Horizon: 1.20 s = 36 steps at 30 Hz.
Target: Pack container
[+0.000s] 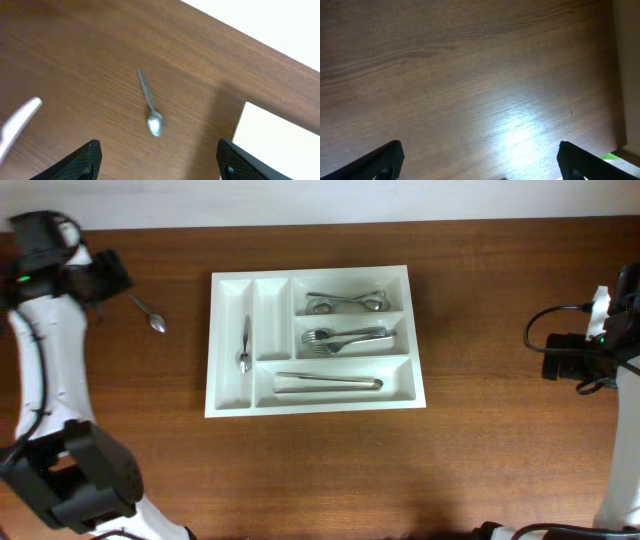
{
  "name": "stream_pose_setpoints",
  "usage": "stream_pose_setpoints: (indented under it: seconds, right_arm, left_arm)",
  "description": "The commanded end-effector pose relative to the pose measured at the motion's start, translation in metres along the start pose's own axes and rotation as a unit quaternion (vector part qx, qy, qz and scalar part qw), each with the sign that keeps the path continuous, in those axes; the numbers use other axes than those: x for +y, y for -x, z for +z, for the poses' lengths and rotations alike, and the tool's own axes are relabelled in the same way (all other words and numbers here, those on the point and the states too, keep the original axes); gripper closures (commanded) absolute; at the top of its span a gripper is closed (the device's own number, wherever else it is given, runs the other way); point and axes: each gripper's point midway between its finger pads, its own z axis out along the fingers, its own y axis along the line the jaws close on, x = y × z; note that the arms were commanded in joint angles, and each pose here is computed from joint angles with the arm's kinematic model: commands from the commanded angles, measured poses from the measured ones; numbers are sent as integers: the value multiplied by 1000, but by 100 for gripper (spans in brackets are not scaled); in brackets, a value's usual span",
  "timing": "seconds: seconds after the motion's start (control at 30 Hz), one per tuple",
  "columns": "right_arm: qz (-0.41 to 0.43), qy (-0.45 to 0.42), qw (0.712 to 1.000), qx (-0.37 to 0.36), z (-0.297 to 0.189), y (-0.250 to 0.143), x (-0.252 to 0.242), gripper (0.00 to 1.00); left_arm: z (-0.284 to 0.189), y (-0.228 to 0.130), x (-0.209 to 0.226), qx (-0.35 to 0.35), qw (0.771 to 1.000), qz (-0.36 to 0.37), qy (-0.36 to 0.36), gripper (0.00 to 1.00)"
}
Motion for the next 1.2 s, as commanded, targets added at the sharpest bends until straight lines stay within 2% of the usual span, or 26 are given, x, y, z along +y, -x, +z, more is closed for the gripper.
stream_pose_setpoints:
  seconds: [0.0, 0.17, 0.37, 0.63, 1.17]
  right_arm:
    - [8, -10, 1000, -8, -6, -1, -5, 1]
    - [8, -10, 1000, -8, -6, -1, -5, 1]
    - [8, -10, 1000, -8, -6, -1, -5, 1]
    - [8, -10, 1000, -8, -6, -1, -5, 1]
    - [8, -10, 1000, -8, -6, -1, -5, 1]
  left_arm:
    - [3, 2, 7, -22, 991, -111, 66, 24]
    - [25, 0, 20, -22, 983, -159, 90, 23]
    - [65, -23, 24, 65, 983, -168, 43, 21]
    - [101, -42, 27, 124, 978, -155, 63, 20]
    - [140, -51, 24, 131, 977, -154, 62, 18]
